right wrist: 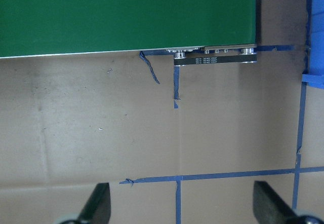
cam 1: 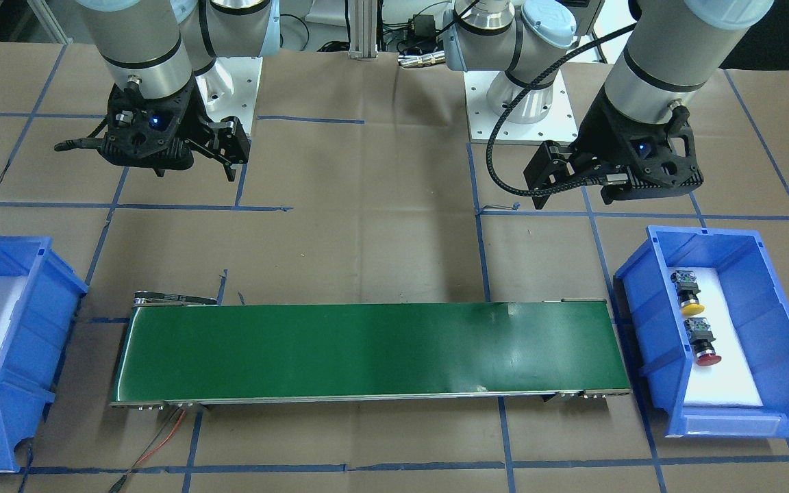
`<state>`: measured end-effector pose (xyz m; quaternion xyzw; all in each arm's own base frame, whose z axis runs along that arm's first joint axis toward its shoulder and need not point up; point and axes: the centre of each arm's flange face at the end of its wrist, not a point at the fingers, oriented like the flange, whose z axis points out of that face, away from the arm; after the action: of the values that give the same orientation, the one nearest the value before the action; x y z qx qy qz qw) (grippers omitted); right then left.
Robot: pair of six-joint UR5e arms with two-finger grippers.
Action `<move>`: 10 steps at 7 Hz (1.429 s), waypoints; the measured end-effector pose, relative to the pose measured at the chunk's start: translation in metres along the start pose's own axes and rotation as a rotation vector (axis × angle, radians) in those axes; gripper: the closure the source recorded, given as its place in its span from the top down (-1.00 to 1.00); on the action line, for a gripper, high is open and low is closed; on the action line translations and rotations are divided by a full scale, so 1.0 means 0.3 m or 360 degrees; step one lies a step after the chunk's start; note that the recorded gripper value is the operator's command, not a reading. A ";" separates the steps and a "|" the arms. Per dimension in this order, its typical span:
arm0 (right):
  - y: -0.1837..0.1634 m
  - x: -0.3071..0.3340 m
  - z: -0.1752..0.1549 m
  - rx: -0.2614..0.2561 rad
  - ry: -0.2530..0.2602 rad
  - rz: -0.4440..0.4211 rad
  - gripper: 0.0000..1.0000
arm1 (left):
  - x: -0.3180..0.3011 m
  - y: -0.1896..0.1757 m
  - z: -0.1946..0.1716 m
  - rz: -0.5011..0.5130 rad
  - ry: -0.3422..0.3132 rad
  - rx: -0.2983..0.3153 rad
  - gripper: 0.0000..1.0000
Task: Transport two buttons from left to right
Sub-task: 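Move the left gripper over the blue bin with the buttons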
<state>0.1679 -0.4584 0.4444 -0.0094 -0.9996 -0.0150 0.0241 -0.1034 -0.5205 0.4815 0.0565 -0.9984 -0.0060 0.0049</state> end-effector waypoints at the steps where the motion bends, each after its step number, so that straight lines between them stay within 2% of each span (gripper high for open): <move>1: 0.007 -0.009 -0.011 0.0007 -0.0042 -0.0001 1.00 | 0.000 -0.001 -0.001 0.0000 0.0000 0.0001 1.00; 2: 0.020 -0.023 -0.030 0.0017 -0.0110 0.0001 1.00 | 0.000 -0.002 -0.001 0.0001 -0.0001 0.0001 1.00; 4: 0.044 -0.027 -0.075 0.0068 -0.0156 -0.0005 1.00 | -0.002 -0.002 -0.004 0.0001 -0.0001 0.0004 1.00; 10: 0.099 -0.015 -0.135 0.0143 -0.0159 -0.0007 1.00 | -0.006 0.028 -0.004 0.0032 0.0005 0.0010 1.00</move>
<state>0.1750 -0.4301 0.4854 -0.0069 -0.9992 0.0304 -0.0256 -0.1025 -0.5120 0.4828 0.0465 -0.9989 -0.0028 0.0064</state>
